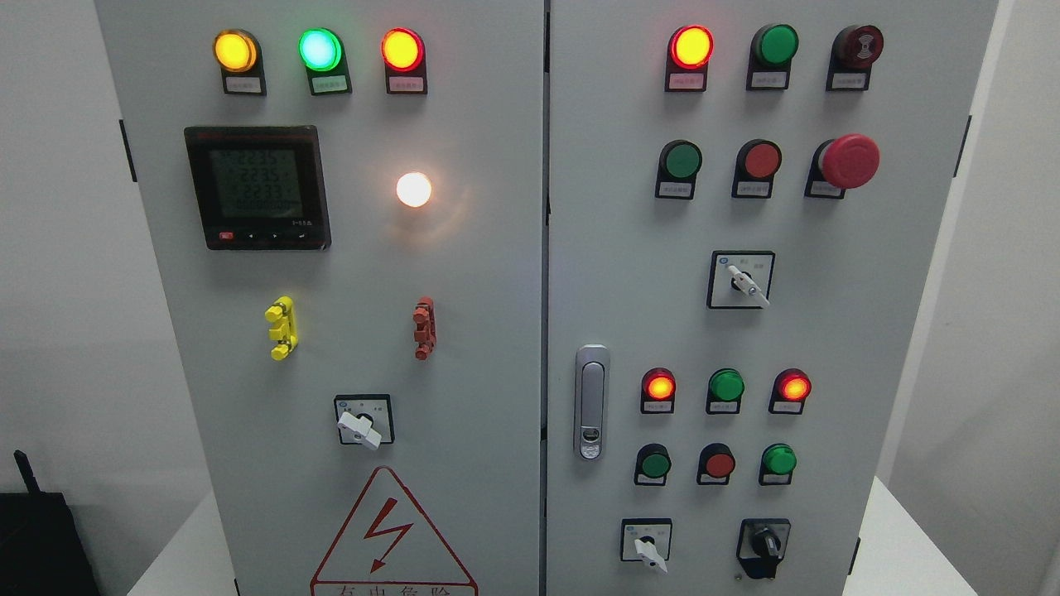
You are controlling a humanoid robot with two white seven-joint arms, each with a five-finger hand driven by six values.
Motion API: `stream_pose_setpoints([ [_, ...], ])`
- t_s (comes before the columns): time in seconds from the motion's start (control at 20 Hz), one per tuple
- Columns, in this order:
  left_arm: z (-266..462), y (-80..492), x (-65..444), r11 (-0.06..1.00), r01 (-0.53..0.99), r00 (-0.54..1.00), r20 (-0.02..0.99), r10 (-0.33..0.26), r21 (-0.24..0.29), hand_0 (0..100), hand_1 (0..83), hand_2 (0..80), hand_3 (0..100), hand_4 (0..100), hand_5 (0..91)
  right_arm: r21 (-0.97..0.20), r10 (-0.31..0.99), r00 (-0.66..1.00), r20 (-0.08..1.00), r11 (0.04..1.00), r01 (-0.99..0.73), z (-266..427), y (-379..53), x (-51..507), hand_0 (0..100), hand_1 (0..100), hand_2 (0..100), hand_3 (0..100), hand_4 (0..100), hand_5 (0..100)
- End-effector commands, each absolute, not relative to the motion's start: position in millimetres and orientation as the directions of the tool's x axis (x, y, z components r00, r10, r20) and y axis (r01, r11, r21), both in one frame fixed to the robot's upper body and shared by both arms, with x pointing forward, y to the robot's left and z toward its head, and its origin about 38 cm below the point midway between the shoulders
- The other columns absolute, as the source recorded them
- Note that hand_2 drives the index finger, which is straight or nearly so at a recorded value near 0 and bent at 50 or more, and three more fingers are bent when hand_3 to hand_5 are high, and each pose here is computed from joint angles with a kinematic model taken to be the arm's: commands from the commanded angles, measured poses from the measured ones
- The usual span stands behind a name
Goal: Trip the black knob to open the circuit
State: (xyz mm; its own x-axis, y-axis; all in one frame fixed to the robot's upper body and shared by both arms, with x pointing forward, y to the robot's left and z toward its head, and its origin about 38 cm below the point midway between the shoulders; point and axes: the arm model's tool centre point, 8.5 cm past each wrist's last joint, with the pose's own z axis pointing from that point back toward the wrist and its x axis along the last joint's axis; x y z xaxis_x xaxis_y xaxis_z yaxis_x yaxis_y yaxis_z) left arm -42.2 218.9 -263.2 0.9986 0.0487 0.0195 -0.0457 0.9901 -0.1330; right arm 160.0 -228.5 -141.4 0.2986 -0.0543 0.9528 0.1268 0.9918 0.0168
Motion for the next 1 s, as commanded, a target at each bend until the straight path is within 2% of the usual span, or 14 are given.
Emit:
stream_pose_setpoints([
  [0.0,-263.2,218.7,-42.6,0.991,-0.023,1.000,0.018,0.026,-0.134,12,38.9,0.0,0,0,0.0,0.026,-0.042,0.127,0.991,0.992,0.124,-97.3,-230.8,192.4,0,0,0,63,52,40],
  [0.1,-263.2,218.7,-42.6,0.991,-0.023,1.000,0.018,0.026,-0.134,12,38.9,0.0,0,0,0.0,0.027,-0.040,0.101,0.994,0.992,0.125,-89.8,-231.6,196.3,0,0,0,68,55,44],
  [0.3,-263.2,218.7,-42.6,0.991,-0.023,1.000,0.018,0.026,-0.134,12,38.9,0.0,0,0,0.0,0.027,-0.037,0.079,0.996,0.991,0.132,-83.7,-234.6,205.7,0,0,0,84,68,61],
  [0.4,-263.2,218.7,-42.6,0.991,-0.023,1.000,0.018,0.026,-0.134,12,38.9,0.0,0,0,0.0,0.035,-0.046,0.074,0.996,0.989,0.142,-82.1,-234.7,210.0,0,0,0,89,73,66],
  [0.95,-263.2,218.7,-42.5,0.991,-0.023,0.999,0.019,0.026,-0.134,12,38.9,0.0,0,0,0.0,0.044,-0.037,-0.049,0.998,0.989,0.139,-39.2,-237.7,229.0,0,0,0,93,79,73],
])
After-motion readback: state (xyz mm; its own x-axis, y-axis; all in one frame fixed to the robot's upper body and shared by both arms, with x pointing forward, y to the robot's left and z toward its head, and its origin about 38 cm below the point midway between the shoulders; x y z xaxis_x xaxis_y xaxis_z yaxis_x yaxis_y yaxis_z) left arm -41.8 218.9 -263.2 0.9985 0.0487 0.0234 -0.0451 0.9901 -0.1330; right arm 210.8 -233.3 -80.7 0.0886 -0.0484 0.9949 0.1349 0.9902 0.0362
